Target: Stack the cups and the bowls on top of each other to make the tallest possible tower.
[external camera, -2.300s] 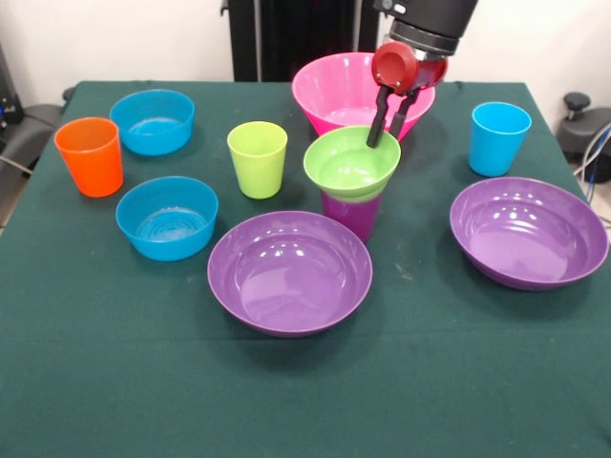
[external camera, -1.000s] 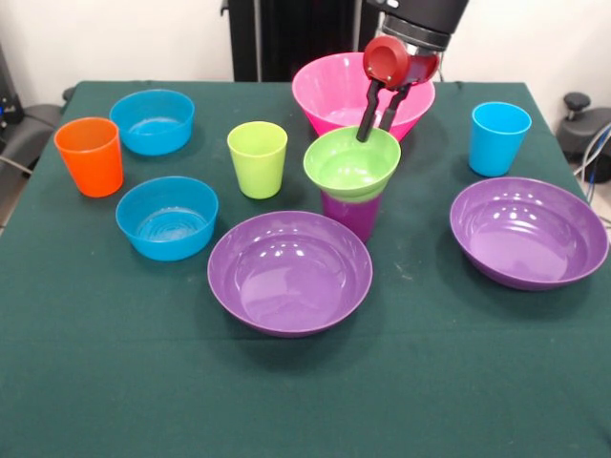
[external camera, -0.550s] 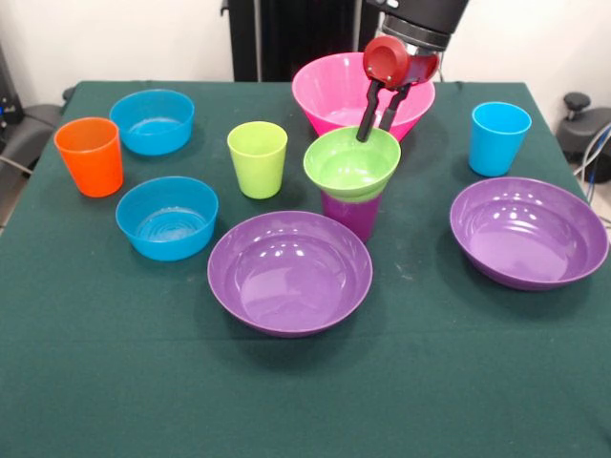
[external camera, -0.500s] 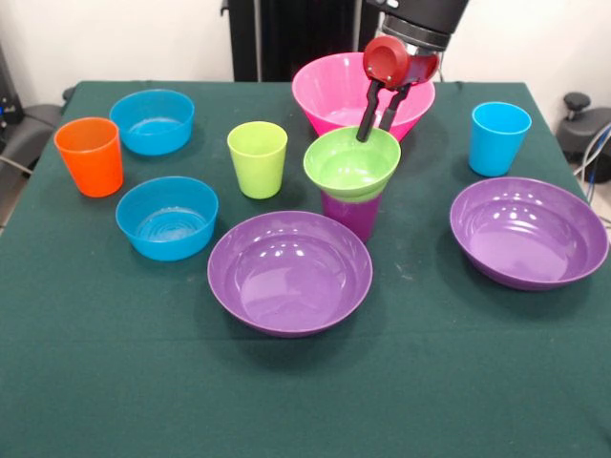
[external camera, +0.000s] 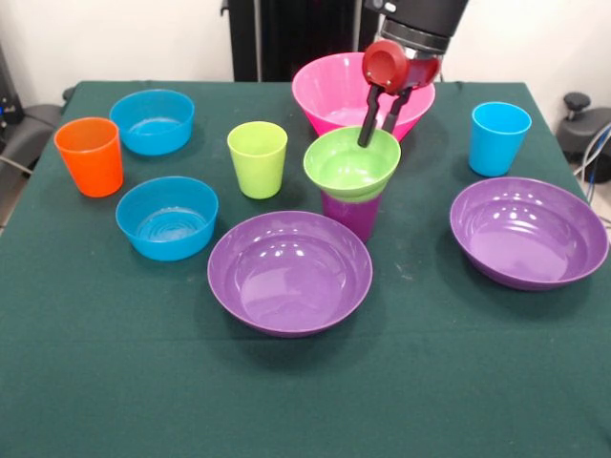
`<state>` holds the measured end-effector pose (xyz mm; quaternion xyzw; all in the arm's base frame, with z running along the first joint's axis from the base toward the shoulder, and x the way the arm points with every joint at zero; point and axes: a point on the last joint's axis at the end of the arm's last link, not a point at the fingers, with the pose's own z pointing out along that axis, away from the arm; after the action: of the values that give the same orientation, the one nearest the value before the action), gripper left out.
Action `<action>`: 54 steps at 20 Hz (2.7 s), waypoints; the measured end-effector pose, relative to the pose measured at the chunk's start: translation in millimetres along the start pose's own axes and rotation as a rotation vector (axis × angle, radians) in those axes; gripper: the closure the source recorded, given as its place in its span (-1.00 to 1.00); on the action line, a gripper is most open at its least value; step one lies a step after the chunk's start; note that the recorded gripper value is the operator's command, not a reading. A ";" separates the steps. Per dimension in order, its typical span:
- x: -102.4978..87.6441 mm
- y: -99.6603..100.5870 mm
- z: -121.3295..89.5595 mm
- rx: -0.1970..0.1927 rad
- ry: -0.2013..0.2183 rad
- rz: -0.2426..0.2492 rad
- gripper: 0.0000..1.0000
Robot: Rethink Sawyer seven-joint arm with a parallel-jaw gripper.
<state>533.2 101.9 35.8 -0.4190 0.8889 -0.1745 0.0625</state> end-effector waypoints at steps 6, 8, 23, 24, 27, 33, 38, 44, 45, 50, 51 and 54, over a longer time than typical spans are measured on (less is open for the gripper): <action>-2.3 0.0 14.7 -0.051 -0.018 0.041 -1.00; -1.9 0.5 17.6 -0.061 -0.019 0.046 -1.00; -20.1 8.5 29.1 -0.132 -0.072 0.076 -1.00; -22.7 9.8 28.7 -0.136 -0.077 0.075 -1.00; -26.2 11.9 28.0 -0.141 -0.084 0.073 -1.00; -34.5 16.9 25.9 -0.150 -0.100 0.066 -1.00; -36.4 15.9 22.4 -0.141 -0.103 0.061 -1.00; -31.3 5.6 8.5 -0.089 -0.076 0.034 -1.00; -29.3 1.7 6.1 -0.078 -0.070 0.031 -1.00; -18.3 -16.7 -1.3 -0.037 -0.051 0.030 -1.00; -16.5 -19.3 -2.0 -0.031 -0.048 0.030 -1.00; -10.3 -30.5 -1.9 -0.024 -0.048 0.048 -1.00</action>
<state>561.4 92.3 48.2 -0.4025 0.8989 -0.1523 0.0827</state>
